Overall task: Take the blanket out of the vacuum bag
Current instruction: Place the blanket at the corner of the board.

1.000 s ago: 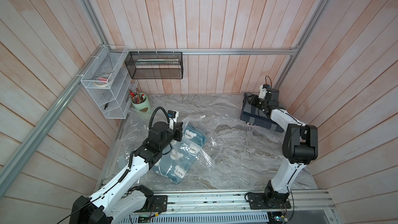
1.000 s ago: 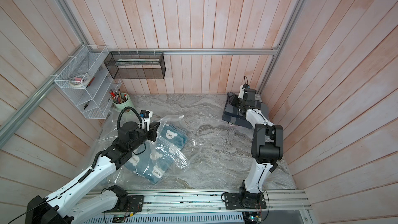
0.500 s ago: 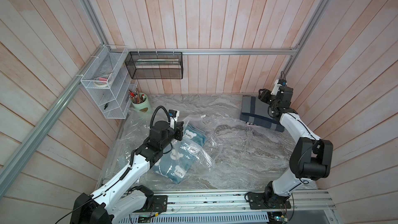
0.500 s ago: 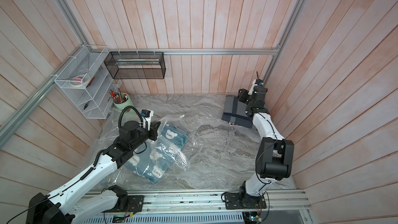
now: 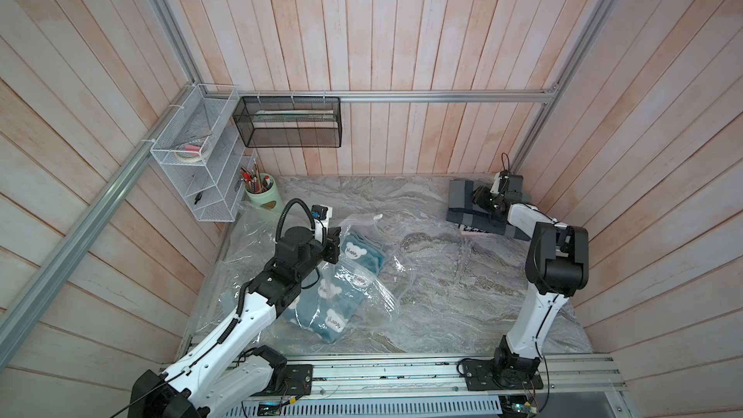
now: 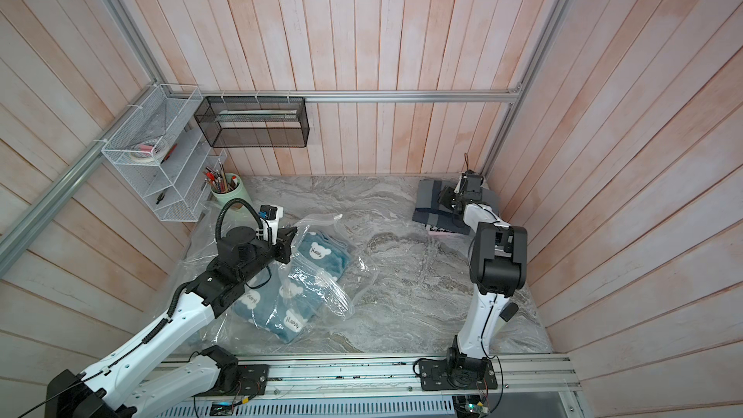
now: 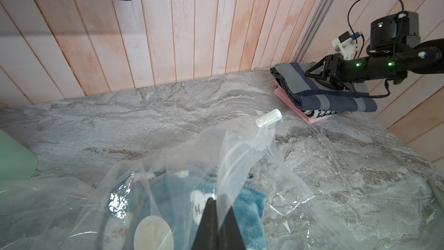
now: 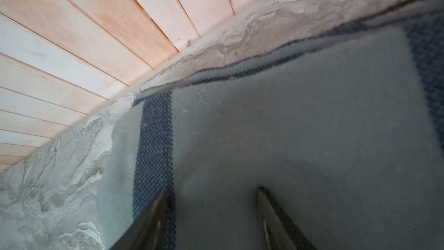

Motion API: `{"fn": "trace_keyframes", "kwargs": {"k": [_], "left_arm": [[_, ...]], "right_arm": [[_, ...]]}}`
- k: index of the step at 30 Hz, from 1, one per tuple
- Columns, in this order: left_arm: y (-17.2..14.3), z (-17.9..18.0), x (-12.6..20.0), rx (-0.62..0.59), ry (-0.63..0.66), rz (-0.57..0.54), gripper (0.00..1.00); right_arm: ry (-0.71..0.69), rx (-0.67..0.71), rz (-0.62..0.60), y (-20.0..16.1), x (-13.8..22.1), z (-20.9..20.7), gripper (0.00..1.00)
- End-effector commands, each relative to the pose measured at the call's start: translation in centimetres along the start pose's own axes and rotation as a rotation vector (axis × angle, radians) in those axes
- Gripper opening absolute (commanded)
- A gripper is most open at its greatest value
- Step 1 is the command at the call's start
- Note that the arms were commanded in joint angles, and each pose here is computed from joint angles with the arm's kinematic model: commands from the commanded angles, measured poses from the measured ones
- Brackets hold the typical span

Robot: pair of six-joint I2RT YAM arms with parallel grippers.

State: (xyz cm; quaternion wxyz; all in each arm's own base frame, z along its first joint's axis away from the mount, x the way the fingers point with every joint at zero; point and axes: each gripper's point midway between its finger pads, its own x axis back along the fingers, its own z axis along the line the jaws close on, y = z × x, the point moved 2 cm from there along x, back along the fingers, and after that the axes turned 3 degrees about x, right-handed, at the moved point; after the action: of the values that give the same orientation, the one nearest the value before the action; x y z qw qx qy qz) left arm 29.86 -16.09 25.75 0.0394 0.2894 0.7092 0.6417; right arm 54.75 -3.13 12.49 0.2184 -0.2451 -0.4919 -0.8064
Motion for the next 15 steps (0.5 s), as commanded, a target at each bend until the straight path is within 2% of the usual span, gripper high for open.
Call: {"fn": "trace_keyframes", "kwargs": {"k": [1,5,9,15], "left_arm": [[1.9,0.1,1.0,-0.009,0.015,-0.045,0.00],[1.9,0.1,1.2,-0.014,0.020,-0.036,0.00],[2.3,-0.1,1.2,-0.015,0.011,-0.038,0.00],[3.2,-0.7,1.1,-0.025,-0.021,-0.047,0.00]], "right_arm": [[0.013,-0.013,0.043,-0.6,-1.7,0.1,0.60],[0.007,0.006,0.043,0.2,-2.6,0.1,0.61],[0.027,0.030,-0.004,1.4,-1.4,0.8,0.61],[0.047,0.092,-0.203,3.9,5.9,3.5,0.60]]}}
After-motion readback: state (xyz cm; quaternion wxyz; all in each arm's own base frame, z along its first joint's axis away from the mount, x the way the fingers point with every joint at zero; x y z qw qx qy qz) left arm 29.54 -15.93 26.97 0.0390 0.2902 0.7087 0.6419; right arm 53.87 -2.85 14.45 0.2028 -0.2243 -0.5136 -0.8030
